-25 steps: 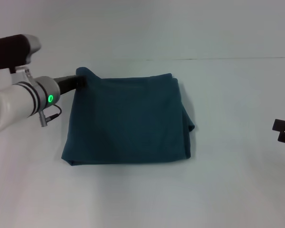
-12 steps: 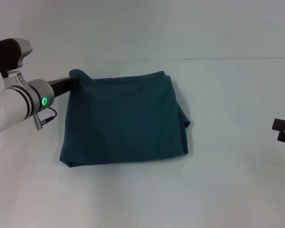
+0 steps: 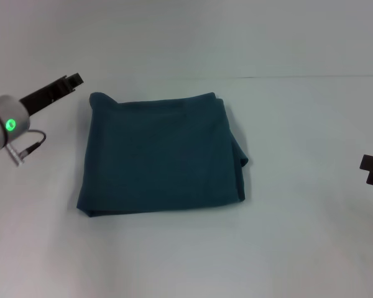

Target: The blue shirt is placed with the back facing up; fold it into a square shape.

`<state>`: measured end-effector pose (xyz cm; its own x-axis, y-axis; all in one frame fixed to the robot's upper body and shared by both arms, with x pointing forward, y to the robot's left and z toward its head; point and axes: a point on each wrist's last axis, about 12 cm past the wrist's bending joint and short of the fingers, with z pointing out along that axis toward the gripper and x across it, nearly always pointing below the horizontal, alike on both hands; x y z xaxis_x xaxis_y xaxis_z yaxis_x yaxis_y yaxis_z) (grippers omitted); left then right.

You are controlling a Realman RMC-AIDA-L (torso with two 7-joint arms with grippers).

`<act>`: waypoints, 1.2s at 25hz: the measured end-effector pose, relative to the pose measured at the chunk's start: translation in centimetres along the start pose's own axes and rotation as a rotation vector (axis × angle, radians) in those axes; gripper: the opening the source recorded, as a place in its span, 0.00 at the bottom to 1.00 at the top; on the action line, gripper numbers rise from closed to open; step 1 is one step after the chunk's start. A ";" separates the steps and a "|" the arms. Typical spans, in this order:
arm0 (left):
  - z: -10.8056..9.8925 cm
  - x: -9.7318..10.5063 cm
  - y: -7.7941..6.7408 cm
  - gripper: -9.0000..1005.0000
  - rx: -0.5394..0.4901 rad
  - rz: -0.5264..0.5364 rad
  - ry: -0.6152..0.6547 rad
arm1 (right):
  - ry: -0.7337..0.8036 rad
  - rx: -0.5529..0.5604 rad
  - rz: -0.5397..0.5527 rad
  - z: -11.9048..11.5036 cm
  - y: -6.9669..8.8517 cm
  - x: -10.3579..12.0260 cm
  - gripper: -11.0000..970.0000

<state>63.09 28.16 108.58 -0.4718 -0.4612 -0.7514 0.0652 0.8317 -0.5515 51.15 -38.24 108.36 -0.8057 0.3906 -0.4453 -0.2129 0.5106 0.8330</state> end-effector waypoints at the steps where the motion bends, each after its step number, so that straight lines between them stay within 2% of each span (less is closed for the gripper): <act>1: -0.6 0.1 0.3 0.14 0.033 -0.032 0.003 | 0.001 -0.002 -0.002 0.1 0.0 -0.1 0.91; 4: -2.0 0.3 0.8 0.22 0.128 -0.114 0.020 | 0.006 -0.004 -0.007 0.2 0.1 -0.1 0.91; 9: -4.0 1.4 0.9 0.44 0.278 -0.190 0.128 | 0.008 0.008 -0.027 0.2 0.2 -0.4 0.91; 11: -5.1 2.1 0.5 0.64 0.361 -0.187 0.227 | 0.013 0.016 -0.045 0.1 0.3 -0.7 0.91; 13: -6.4 2.7 0.3 0.67 0.433 -0.157 0.334 | 0.035 0.027 -0.076 0.3 0.5 -1.2 0.91; 16: -8.2 2.7 0.3 0.70 0.500 -0.105 0.430 | 0.092 0.045 -0.151 1.0 1.4 -2.2 0.91; 21: -10.3 1.9 0.8 0.76 0.525 0.030 0.537 | 0.201 0.032 -0.317 4.1 3.7 -4.1 0.91; 24: -10.8 1.6 0.7 0.78 0.523 0.115 0.614 | 0.295 0.027 -0.419 6.9 5.5 -4.9 0.91; 30: -10.6 1.3 0.3 0.78 0.506 0.236 0.721 | 0.409 0.071 -0.493 11.3 7.7 -5.7 0.91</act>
<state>53.18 31.08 111.33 -0.8216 0.1502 -0.5500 0.5274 0.5666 -0.6331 60.38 -27.86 113.62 -0.7710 -0.2194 -0.5978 -0.5865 0.6103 0.5325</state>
